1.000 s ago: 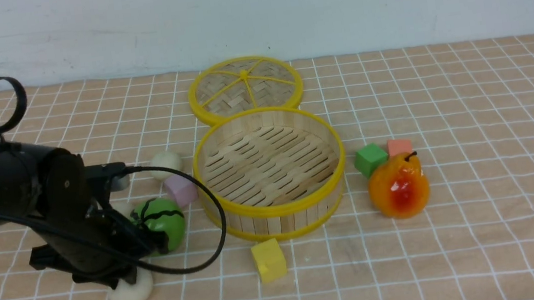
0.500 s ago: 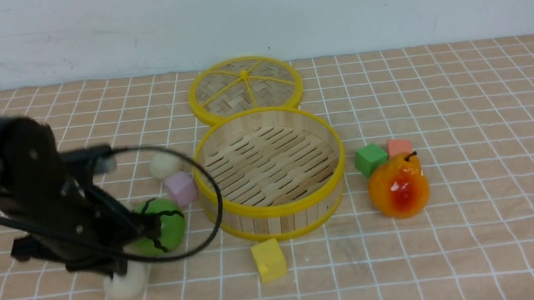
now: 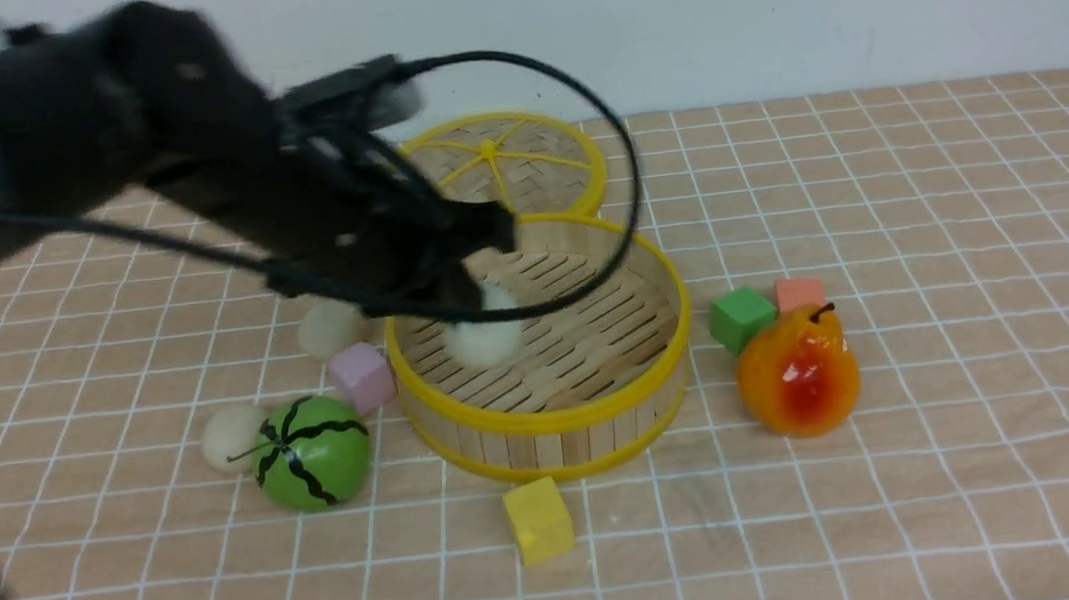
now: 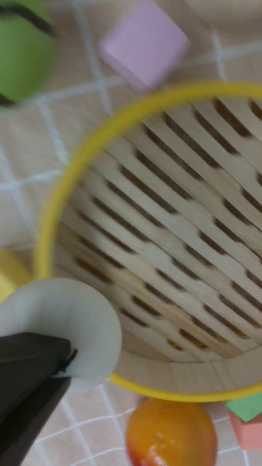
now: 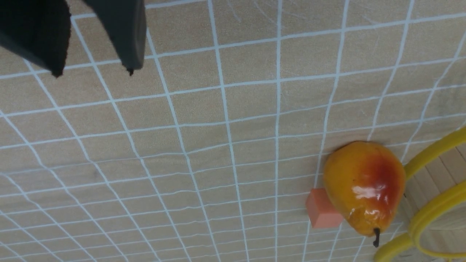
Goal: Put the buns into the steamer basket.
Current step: Use the left arm to put the steamed stuffed bun into the steamer, then use the left arm to grab a steamed stuffed bun
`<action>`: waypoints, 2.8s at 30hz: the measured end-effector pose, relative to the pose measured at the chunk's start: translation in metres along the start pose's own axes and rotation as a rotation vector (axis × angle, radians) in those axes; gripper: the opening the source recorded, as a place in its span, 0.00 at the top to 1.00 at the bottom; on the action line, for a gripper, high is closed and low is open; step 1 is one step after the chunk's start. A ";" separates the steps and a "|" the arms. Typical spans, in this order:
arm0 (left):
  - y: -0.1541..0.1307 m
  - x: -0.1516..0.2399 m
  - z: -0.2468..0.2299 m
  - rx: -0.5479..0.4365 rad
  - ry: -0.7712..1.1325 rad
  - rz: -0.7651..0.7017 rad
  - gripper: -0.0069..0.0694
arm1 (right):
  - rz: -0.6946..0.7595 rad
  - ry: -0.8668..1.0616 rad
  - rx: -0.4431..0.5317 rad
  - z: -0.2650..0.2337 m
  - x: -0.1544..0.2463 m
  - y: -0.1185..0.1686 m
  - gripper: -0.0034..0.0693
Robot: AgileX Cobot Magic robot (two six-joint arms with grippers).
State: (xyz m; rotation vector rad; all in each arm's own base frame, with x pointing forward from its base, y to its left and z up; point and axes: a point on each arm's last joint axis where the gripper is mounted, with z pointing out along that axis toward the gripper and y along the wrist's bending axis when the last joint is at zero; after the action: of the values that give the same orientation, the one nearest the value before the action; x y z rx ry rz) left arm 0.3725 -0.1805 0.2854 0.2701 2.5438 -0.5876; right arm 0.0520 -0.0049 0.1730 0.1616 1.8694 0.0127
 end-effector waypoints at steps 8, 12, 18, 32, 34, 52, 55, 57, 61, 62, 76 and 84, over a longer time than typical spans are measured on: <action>0.014 -0.010 0.075 -0.024 0.045 -0.037 0.90 | 0.000 0.000 0.000 0.000 0.000 0.000 0.62; 0.016 -0.009 0.080 -0.028 0.055 -0.043 0.85 | 0.000 0.000 0.000 0.000 0.000 0.000 0.62; 0.016 -0.010 0.081 -0.028 0.045 -0.042 0.62 | 0.000 0.000 0.000 0.000 0.000 0.000 0.62; 0.010 -0.022 -0.053 -0.321 -0.025 0.148 0.26 | 0.000 0.000 0.000 0.000 0.000 0.000 0.62; 0.027 -0.020 -0.079 -0.405 -0.065 0.082 0.28 | 0.000 0.000 0.000 0.000 0.000 0.000 0.62; 0.147 0.026 -0.021 -0.446 -0.019 -0.295 0.59 | 0.000 0.000 0.000 0.000 0.000 0.000 0.62; 0.156 0.031 -0.001 -0.450 0.016 -0.308 0.58 | 0.000 0.000 0.000 0.000 0.000 0.000 0.62; 0.160 0.033 0.010 -0.449 0.025 -0.315 0.58 | 0.000 0.000 0.000 0.000 0.000 0.000 0.62; 0.165 0.035 0.023 -0.432 0.021 -0.338 0.58 | 0.000 0.000 0.000 0.000 0.000 0.000 0.62; 0.165 0.035 0.024 -0.432 0.021 -0.338 0.58 | 0.000 0.000 0.000 0.000 0.000 0.000 0.62; 0.167 0.036 0.030 -0.428 0.035 -0.333 0.86 | 0.000 0.000 0.000 0.000 0.000 0.000 0.62; 0.152 0.013 0.000 -0.419 0.036 -0.276 0.93 | 0.000 0.000 0.000 0.000 0.000 0.000 0.62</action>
State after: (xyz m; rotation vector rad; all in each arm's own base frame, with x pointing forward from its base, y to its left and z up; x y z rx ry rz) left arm 0.4065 -0.0447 0.2244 -0.2232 2.6818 -0.1346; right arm 0.0520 -0.0049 0.1730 0.1616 1.8694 0.0127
